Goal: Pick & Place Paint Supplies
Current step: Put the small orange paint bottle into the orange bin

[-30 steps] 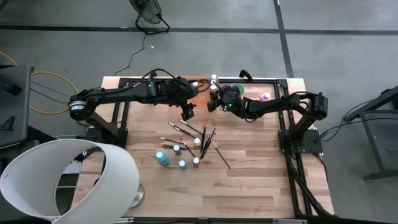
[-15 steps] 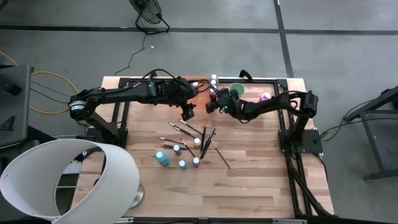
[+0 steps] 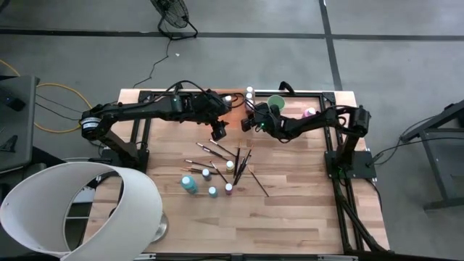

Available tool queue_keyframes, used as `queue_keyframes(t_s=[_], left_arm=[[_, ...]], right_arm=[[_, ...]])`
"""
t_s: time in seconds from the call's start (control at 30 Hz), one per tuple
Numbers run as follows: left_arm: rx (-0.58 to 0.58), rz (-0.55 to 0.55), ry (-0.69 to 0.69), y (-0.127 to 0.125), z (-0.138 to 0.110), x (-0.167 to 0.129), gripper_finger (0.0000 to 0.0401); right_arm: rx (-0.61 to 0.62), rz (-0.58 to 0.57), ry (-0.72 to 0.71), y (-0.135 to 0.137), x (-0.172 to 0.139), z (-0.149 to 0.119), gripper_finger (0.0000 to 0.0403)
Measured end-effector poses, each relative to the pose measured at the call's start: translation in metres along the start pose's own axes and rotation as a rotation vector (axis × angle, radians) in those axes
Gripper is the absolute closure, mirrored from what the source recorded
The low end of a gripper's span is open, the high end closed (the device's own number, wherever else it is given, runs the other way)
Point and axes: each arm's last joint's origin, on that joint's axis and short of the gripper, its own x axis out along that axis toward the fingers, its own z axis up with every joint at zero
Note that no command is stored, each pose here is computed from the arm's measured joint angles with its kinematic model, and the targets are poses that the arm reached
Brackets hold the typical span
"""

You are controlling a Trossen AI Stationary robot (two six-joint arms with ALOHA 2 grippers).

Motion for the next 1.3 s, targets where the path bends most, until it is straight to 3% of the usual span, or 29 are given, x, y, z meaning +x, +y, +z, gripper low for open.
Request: queue_keyframes(t_s=[0.8,1.3], left_arm=[[0.000,0.001,-0.001,0.0000,0.0001,0.0000,0.0199],[0.018,0.001,0.000,0.0000,0.0000,0.0000,0.0199]], right_arm=[[0.034,0.008,0.076,0.0011,-0.0027,-0.0084,0.0273],[-0.018,0.018,0.058,0.0032,-0.0037,-0.0078,0.0196]])
